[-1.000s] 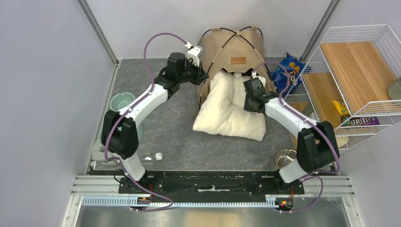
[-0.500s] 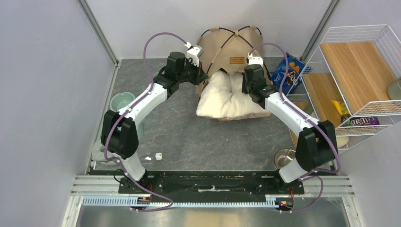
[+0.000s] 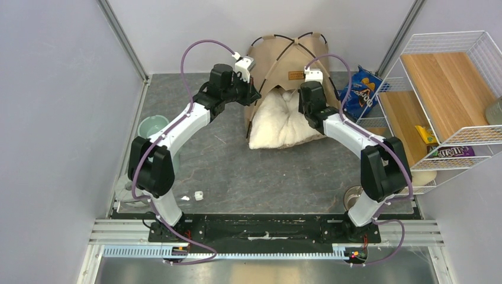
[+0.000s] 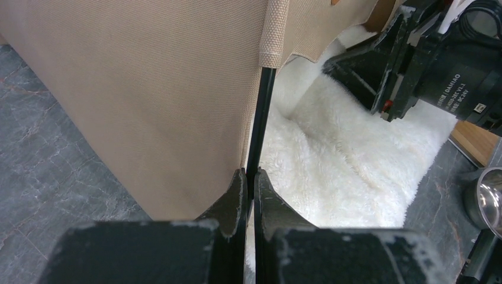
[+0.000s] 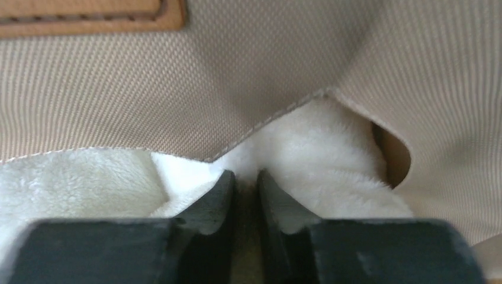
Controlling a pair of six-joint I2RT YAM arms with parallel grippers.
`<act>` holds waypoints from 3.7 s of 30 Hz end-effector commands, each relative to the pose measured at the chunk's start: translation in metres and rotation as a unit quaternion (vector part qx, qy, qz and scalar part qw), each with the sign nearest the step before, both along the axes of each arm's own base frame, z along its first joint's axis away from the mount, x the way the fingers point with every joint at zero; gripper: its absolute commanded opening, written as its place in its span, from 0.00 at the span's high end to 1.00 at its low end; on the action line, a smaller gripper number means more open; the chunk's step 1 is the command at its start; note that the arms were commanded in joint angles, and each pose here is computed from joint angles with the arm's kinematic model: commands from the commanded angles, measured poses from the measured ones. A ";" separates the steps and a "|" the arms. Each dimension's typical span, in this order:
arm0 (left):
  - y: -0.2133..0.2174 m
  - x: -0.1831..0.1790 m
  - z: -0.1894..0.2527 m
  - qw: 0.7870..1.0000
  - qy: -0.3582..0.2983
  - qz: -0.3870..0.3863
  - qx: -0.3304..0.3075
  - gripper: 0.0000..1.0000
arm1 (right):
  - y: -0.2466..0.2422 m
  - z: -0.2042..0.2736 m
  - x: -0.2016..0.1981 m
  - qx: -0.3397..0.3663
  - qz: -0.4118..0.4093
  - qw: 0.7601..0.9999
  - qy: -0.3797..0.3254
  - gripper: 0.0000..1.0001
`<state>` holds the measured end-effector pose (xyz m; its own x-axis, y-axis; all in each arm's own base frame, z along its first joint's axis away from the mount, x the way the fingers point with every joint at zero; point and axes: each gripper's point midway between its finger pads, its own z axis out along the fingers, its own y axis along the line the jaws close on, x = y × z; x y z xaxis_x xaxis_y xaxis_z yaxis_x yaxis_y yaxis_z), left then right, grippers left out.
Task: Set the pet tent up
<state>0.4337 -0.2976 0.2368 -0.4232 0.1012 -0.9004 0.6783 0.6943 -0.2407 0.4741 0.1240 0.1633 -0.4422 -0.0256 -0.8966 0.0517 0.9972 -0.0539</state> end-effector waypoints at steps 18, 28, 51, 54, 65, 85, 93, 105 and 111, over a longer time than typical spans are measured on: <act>0.000 0.003 0.001 1.000 0.018 0.007 0.011 0.98 | 0.059 0.081 -0.068 0.107 0.170 0.979 0.043 0.03; 0.004 0.005 -0.002 1.000 0.016 0.014 0.020 0.98 | 0.156 0.008 -0.066 0.217 0.288 0.923 0.133 0.04; 0.007 0.004 0.005 1.000 0.015 0.019 0.020 0.98 | 0.039 0.072 -0.017 0.286 -0.094 0.931 -0.204 1.00; 0.008 0.003 0.005 0.999 0.015 0.019 0.021 0.98 | 0.049 0.069 -0.002 0.301 -0.092 0.925 -0.214 1.00; 0.008 0.004 0.005 0.999 0.016 0.020 0.023 0.98 | 0.090 0.016 0.008 0.223 0.004 0.967 -0.122 0.72; 0.007 0.004 0.005 0.999 0.019 0.017 0.024 0.98 | -0.021 0.034 -0.049 0.028 -0.124 0.992 0.006 0.03; 0.007 0.005 0.004 0.999 0.023 0.022 0.024 0.98 | -0.022 -0.037 -0.037 -0.027 -0.127 0.989 0.071 0.63; 0.007 0.004 0.006 0.999 0.025 0.022 0.022 0.98 | 0.009 0.063 0.000 -0.009 0.011 0.980 -0.198 1.00; 0.006 0.004 0.006 0.999 0.026 0.021 0.020 0.98 | 0.012 0.085 0.015 -0.029 0.026 0.959 -0.282 1.00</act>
<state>0.4355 -0.2932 0.2375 -0.4634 0.1217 -0.8778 0.6487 0.7213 -0.2425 0.4662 0.1240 0.1744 -0.1954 -0.1106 -0.9745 0.0674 0.9898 -0.1259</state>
